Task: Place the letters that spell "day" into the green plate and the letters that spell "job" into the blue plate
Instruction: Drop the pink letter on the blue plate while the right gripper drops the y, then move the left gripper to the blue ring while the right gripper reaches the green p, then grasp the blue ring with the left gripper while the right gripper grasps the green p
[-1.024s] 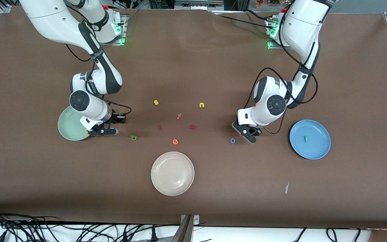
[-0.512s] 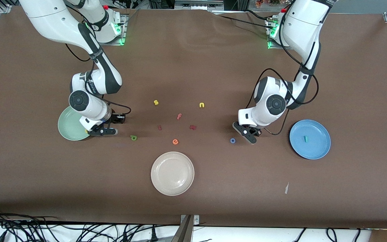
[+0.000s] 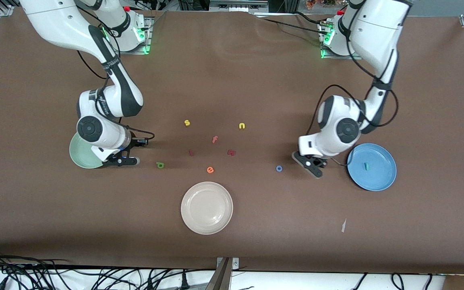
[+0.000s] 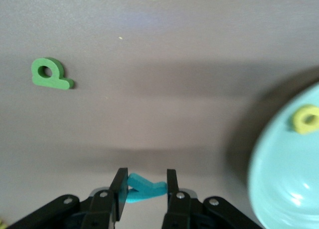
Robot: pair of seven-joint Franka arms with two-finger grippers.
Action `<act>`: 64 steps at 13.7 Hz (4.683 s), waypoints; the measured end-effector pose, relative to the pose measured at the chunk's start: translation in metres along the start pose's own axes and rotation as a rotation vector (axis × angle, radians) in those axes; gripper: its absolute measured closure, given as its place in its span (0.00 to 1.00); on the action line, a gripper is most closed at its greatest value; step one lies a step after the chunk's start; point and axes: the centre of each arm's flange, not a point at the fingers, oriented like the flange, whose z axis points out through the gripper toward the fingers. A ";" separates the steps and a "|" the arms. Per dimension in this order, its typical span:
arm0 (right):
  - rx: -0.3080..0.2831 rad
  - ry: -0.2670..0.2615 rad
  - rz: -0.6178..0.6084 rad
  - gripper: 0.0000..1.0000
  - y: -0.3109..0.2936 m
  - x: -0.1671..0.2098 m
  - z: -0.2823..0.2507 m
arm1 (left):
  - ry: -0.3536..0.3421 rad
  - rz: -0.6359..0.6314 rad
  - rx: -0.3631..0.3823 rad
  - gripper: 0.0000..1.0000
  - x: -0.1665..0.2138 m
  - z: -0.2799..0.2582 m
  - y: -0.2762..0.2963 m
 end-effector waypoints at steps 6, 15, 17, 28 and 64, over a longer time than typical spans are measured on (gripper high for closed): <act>-0.035 -0.032 -0.097 0.64 0.109 0.010 -0.019 | 0.003 0.064 -0.029 0.89 -0.070 -0.051 -0.105; -0.017 -0.037 -0.091 0.05 0.104 0.017 -0.010 | -0.041 0.110 -0.023 0.51 -0.087 -0.038 -0.119; -0.008 -0.019 -0.059 0.00 0.075 0.020 -0.018 | -0.038 0.116 -0.023 0.49 -0.082 -0.038 -0.114; 0.020 0.092 0.006 0.00 -0.055 0.043 0.001 | -0.029 -0.104 0.009 0.48 0.071 -0.010 0.101; -0.027 0.030 -0.119 0.65 -0.027 0.048 -0.030 | 0.060 -0.142 0.103 0.73 0.101 0.031 0.089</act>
